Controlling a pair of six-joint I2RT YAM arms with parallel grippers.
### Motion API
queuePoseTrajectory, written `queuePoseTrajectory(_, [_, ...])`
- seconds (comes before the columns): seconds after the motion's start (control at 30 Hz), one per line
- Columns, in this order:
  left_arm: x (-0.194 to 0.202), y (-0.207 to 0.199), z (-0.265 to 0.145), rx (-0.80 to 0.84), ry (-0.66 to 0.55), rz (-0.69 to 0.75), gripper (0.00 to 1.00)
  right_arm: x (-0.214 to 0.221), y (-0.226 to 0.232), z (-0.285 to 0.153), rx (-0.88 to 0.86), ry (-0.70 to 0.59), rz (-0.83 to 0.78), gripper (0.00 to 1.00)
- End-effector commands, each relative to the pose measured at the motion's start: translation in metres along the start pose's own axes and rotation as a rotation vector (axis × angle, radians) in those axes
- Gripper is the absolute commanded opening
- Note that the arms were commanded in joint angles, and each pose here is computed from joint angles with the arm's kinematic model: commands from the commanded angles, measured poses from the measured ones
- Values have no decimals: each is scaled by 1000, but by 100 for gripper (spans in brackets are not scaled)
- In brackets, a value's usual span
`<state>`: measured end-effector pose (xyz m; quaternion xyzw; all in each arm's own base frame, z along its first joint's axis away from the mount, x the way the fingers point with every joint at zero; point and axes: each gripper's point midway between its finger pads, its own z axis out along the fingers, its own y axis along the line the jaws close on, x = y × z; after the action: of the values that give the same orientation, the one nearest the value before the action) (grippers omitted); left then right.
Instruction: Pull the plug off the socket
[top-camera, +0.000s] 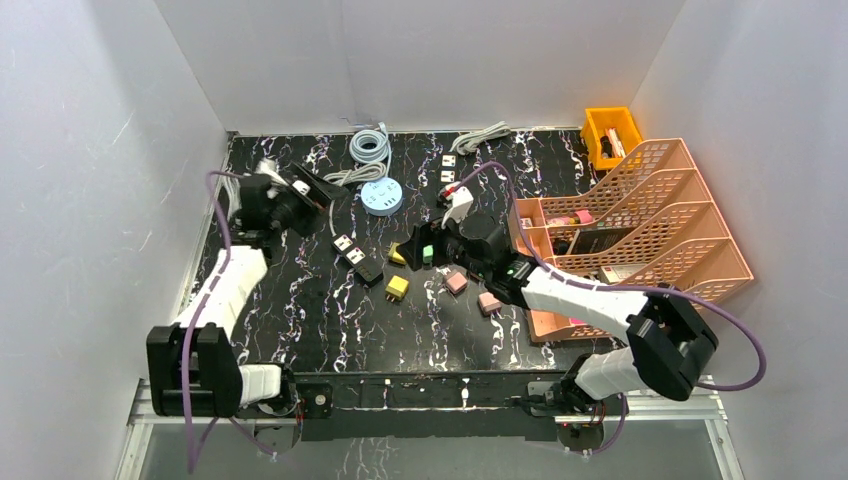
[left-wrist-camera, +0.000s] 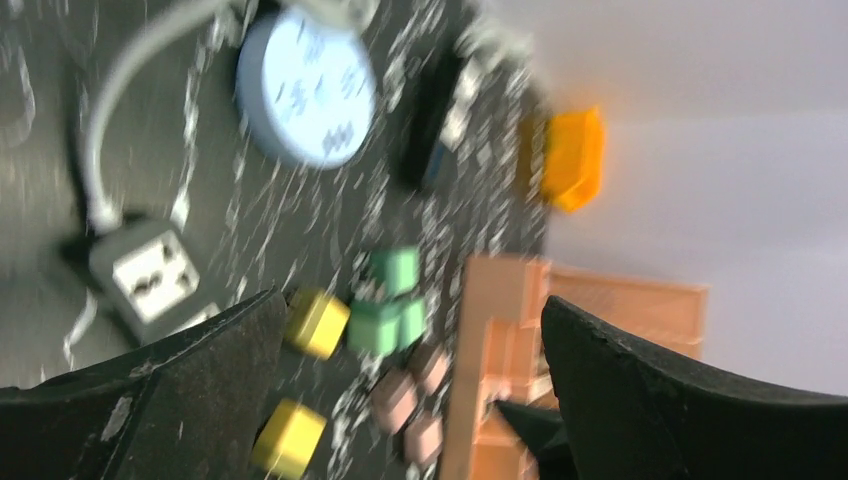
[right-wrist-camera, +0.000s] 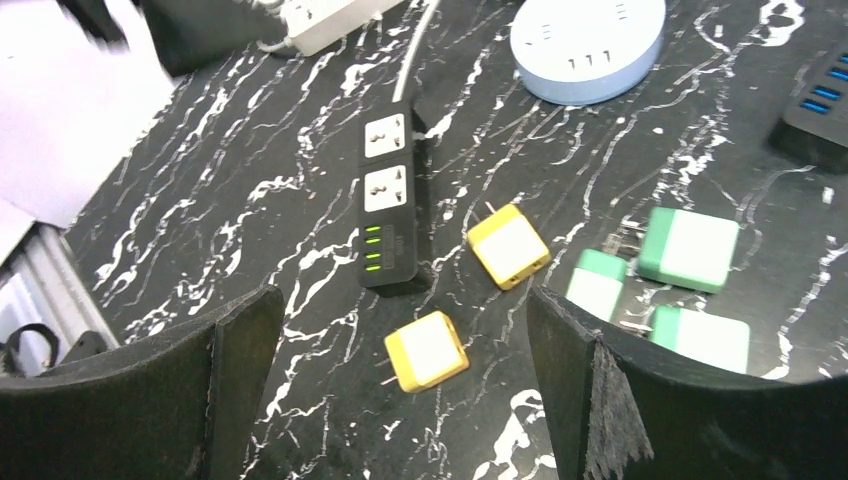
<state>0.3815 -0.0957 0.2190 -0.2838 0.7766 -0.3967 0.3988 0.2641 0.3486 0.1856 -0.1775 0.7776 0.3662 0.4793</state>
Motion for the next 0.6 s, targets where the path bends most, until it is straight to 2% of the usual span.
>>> queuePoseTrajectory(0.0, [113, 75, -7, -291, 327, 65, 98, -7, -19, -12, 98, -41, -37, 98])
queuePoseTrajectory(0.1, [149, 117, -20, -468, 387, 156, 98, -9, -23, -20, 119, -63, -41, 98])
queuePoseTrajectory(0.2, [162, 141, -26, -553, 412, 191, 99, -9, -27, -27, 134, -72, -49, 98])
queuePoseTrajectory(0.4, [158, 145, -2, -641, 421, 220, 98, 5, -35, -32, 154, -36, -66, 98])
queuePoseTrajectory(0.57, [151, 142, 19, -795, 407, 243, 98, 15, -42, -39, 169, -24, -71, 98])
